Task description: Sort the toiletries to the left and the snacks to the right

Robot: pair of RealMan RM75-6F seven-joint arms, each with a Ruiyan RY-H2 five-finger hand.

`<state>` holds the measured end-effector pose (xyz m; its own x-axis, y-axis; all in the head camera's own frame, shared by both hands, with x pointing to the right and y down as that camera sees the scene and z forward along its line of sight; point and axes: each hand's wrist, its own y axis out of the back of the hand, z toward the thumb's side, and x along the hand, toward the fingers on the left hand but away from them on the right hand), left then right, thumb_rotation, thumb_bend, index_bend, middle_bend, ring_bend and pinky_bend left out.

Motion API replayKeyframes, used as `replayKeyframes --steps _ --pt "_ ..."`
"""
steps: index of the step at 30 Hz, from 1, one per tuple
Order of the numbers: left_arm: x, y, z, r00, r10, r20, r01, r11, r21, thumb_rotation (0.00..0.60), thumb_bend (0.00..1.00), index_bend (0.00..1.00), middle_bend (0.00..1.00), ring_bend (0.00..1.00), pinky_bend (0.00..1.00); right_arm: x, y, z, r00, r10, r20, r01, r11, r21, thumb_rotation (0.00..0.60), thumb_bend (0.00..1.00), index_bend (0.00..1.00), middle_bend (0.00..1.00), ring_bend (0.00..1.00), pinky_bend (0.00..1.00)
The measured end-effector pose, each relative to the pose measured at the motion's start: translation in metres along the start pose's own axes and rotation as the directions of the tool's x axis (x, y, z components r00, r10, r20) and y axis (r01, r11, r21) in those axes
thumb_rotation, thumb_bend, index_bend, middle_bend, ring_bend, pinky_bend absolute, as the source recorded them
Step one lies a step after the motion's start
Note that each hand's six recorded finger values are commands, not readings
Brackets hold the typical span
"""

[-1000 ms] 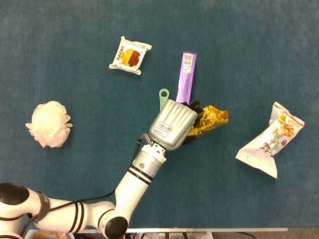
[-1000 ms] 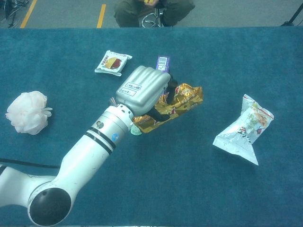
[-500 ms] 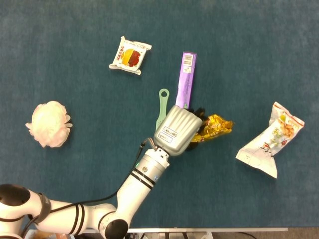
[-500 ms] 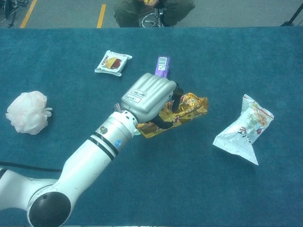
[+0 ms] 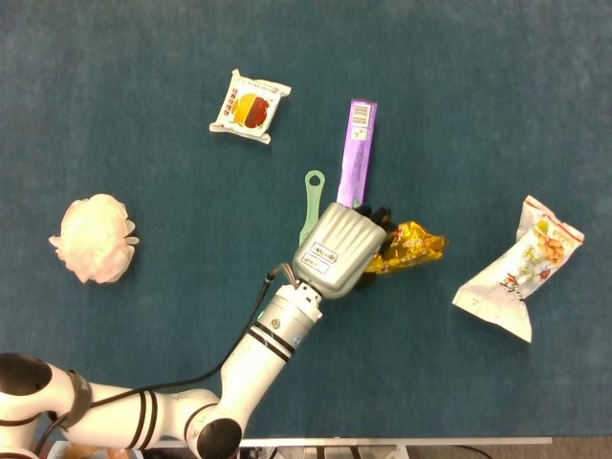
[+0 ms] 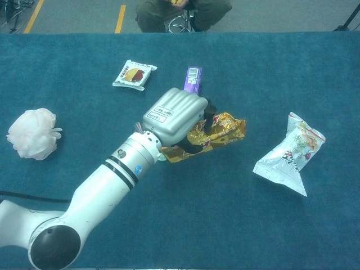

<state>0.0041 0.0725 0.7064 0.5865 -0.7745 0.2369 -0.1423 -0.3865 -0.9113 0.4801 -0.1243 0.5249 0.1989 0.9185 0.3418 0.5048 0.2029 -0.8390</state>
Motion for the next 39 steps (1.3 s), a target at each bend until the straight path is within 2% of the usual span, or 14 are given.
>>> replayKeyframes --steps 5,8,13,20,25,28,31,34,37,39 --pt "0.000 -0.002 -0.001 1.000 -0.026 0.000 0.026 1.000 0.007 0.587 0.06 0.39 0.32 0.29 0.46 0.001 -0.002 -0.001 1.000 0.004 0.003 -0.004 1.000 0.003 0.600 0.00 0.10 0.20 0.12 0.29" --pt "-0.001 -0.002 -0.001 0.999 -0.033 0.001 0.033 0.999 0.009 0.548 0.04 0.37 0.30 0.26 0.44 0.001 -0.003 -0.002 1.000 0.005 0.005 -0.005 1.000 0.005 0.600 0.00 0.10 0.20 0.12 0.29" --pt "-0.001 0.001 -0.006 1.000 -0.029 -0.007 0.029 0.999 0.019 0.552 0.04 0.37 0.30 0.26 0.44 0.002 -0.002 -0.003 1.000 0.000 0.005 0.000 1.000 -0.005 0.600 0.00 0.10 0.20 0.12 0.29" --pt "-0.006 0.025 -0.037 0.997 0.034 -0.072 -0.028 0.997 0.078 0.594 0.04 0.39 0.32 0.28 0.44 0.005 0.007 -0.001 1.000 -0.016 0.001 0.016 1.000 -0.024 0.600 0.00 0.11 0.21 0.12 0.29" --pt "-0.019 0.050 -0.081 0.982 0.101 -0.158 -0.076 0.985 0.157 0.600 0.05 0.41 0.33 0.30 0.45 0.013 0.005 0.000 1.000 0.003 0.009 -0.002 0.998 -0.061 0.600 0.00 0.20 0.26 0.14 0.35" --pt "-0.033 0.067 -0.121 0.960 0.150 -0.235 -0.101 0.973 0.208 0.600 0.10 0.41 0.34 0.31 0.46 0.018 -0.003 0.006 0.999 0.035 -0.004 -0.036 0.996 -0.079 0.600 0.00 0.23 0.28 0.16 0.38" --pt "-0.051 0.086 -0.163 0.929 0.202 -0.311 -0.127 0.961 0.246 0.600 0.13 0.41 0.35 0.31 0.46 0.025 -0.016 0.016 0.995 0.090 -0.032 -0.093 0.991 -0.096 0.600 0.00 0.26 0.32 0.20 0.39" --pt "-0.070 0.102 -0.202 0.891 0.255 -0.376 -0.158 0.950 0.270 0.600 0.14 0.42 0.35 0.31 0.46 0.032 -0.035 0.031 0.983 0.169 -0.072 -0.176 0.979 -0.100 0.600 0.00 0.32 0.35 0.23 0.40" --pt "-0.089 0.115 -0.238 0.850 0.303 -0.431 -0.179 0.935 0.306 0.600 0.14 0.42 0.35 0.31 0.46 0.037 -0.060 0.051 0.957 0.265 -0.117 -0.277 0.955 -0.108 0.600 0.00 0.33 0.37 0.25 0.44" --pt "-0.103 0.122 -0.261 0.821 0.332 -0.464 -0.183 0.923 0.338 0.600 0.14 0.42 0.35 0.31 0.46 0.040 -0.080 0.066 0.929 0.338 -0.149 -0.355 0.928 -0.115 0.600 0.00 0.33 0.38 0.26 0.45"
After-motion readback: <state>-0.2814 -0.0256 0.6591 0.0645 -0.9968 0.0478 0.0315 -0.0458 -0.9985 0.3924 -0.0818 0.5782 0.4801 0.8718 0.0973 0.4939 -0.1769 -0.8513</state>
